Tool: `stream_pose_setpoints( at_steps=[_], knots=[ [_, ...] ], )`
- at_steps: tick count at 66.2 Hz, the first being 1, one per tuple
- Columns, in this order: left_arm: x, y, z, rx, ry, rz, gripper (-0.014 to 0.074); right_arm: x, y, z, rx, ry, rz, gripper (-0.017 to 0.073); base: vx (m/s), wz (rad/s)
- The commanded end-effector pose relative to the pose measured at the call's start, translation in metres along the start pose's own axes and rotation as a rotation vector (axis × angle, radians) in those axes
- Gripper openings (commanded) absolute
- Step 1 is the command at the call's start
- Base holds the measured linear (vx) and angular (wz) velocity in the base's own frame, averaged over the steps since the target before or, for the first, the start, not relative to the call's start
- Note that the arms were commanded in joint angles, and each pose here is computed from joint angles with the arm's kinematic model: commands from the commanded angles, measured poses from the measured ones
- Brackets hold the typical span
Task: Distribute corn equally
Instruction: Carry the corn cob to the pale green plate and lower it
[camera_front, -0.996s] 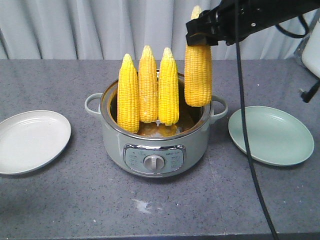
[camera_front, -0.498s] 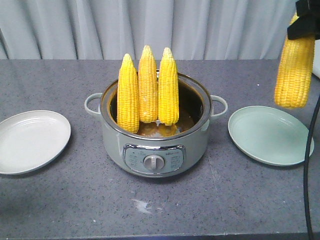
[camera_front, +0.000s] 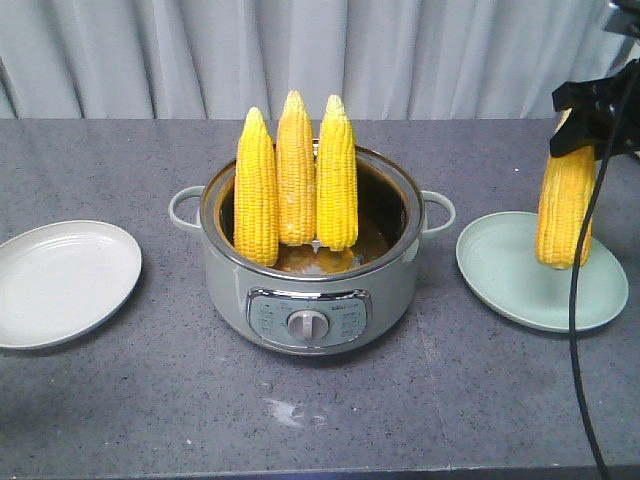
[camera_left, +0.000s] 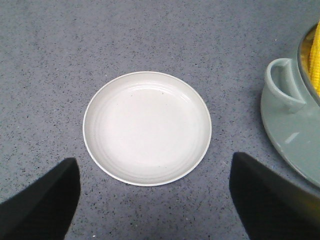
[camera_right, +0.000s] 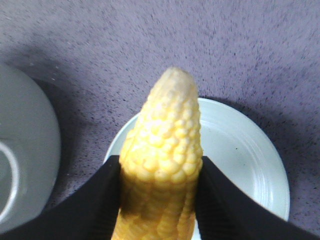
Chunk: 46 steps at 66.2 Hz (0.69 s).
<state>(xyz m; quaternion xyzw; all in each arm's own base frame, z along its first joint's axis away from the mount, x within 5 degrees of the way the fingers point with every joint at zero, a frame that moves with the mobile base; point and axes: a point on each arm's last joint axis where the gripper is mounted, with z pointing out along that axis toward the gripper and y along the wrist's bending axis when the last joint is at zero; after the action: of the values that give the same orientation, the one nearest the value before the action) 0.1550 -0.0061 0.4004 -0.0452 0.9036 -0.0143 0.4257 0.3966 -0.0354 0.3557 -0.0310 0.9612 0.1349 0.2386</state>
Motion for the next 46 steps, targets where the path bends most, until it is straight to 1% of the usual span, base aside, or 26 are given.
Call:
stream_pose_setpoints(
  at_steps=[1,20,28,36,46],
  knots=[
    [-0.012,-0.002,-0.009,0.021,-0.093,-0.014,0.0576,-0.002,0.002,-0.01,-0.006,-0.01,0.01,0.0113,0.0,0.0],
    [-0.011,-0.002,-0.009,0.021,-0.092,-0.014,0.0576,-0.002,-0.017,0.037,-0.015,0.092,0.078,0.0122,0.0,0.0],
    [-0.011,-0.002,-0.009,0.021,-0.091,-0.014,0.0576,-0.002,-0.02,0.047,-0.017,0.114,0.087,0.0141,0.0,0.0],
    [-0.011,-0.002,-0.009,0.021,-0.091,-0.014,0.0576,-0.001,-0.021,0.05,-0.018,0.12,0.091,0.0181,0.0,0.0],
    [-0.011,-0.002,-0.009,0.021,-0.091,-0.014,0.0576,-0.001,-0.021,0.05,-0.018,0.12,0.091,0.0272,0.0,0.0]
  ],
)
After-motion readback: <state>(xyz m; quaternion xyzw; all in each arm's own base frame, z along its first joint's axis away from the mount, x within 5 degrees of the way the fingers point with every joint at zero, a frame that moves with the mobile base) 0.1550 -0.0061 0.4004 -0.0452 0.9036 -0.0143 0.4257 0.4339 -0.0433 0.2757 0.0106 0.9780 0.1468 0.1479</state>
